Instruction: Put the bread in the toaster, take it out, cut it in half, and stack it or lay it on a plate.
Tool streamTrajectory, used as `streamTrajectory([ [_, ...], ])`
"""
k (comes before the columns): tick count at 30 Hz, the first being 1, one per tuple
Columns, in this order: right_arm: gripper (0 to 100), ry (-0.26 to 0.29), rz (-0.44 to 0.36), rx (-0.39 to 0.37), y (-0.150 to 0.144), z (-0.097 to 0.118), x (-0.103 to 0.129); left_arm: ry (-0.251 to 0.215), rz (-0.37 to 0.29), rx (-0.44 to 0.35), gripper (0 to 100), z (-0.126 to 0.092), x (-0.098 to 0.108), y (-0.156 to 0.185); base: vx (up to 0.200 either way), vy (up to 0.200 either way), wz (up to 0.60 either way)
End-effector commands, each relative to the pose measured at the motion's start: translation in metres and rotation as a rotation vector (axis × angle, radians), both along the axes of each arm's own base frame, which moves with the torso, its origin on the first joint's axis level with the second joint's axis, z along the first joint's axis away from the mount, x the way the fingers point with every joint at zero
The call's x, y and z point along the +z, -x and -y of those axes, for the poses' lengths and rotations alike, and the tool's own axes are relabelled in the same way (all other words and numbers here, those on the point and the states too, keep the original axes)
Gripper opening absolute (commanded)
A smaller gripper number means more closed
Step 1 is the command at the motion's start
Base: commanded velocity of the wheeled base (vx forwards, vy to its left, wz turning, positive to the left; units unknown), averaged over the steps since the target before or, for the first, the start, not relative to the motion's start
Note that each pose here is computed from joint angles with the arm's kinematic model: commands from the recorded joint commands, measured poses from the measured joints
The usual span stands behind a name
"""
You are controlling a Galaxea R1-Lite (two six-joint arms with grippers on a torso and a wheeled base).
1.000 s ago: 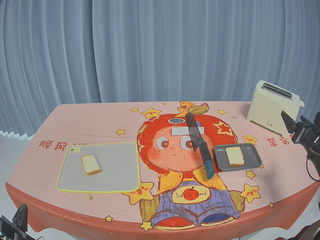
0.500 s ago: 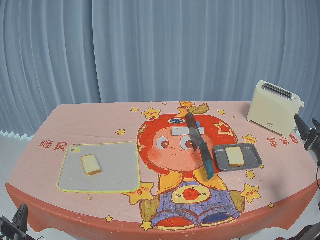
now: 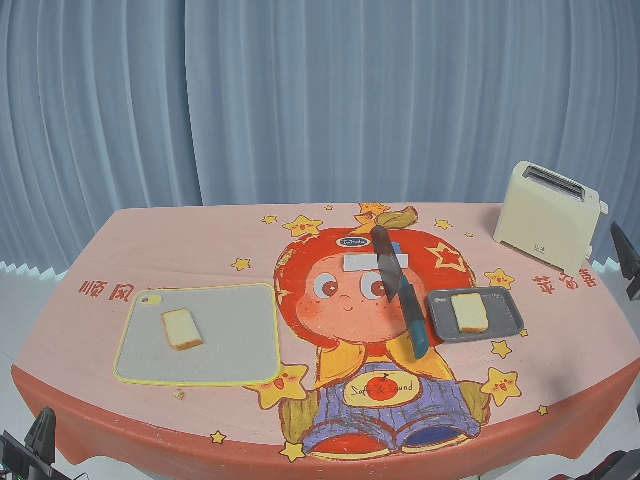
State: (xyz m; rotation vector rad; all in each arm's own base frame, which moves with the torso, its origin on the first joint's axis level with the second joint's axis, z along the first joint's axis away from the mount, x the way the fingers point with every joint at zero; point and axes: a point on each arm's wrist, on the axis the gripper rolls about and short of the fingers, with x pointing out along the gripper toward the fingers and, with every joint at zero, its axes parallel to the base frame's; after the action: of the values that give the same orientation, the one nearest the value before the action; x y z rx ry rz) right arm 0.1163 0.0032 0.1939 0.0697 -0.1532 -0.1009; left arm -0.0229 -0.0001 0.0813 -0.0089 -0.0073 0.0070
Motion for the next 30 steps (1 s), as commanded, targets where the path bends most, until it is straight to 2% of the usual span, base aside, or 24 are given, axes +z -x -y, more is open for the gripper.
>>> streamTrajectory([
  [1,100,0.014,-0.001,0.006,0.012,0.001,-0.001,0.0,-0.001,0.001,0,0.0,-0.005,0.0,0.0,0.0,0.0],
  [11,100,0.021,-0.045,0.039,0.038,0.001,0.002,0.0,-0.001,0.001,0,0.0,-0.005,0.0,0.0,0.0,0.0],
  [28,100,0.023,-0.037,0.046,0.059,0.002,-0.003,0.0,-0.001,0.002,0,0.0,-0.005,0.0,0.0,0.0,0.0],
  [30,100,0.033,-0.04,0.076,0.068,0.002,-0.005,0.0,-0.001,0.001,0,0.0,-0.005,0.0,0.0,0.0,0.0],
])
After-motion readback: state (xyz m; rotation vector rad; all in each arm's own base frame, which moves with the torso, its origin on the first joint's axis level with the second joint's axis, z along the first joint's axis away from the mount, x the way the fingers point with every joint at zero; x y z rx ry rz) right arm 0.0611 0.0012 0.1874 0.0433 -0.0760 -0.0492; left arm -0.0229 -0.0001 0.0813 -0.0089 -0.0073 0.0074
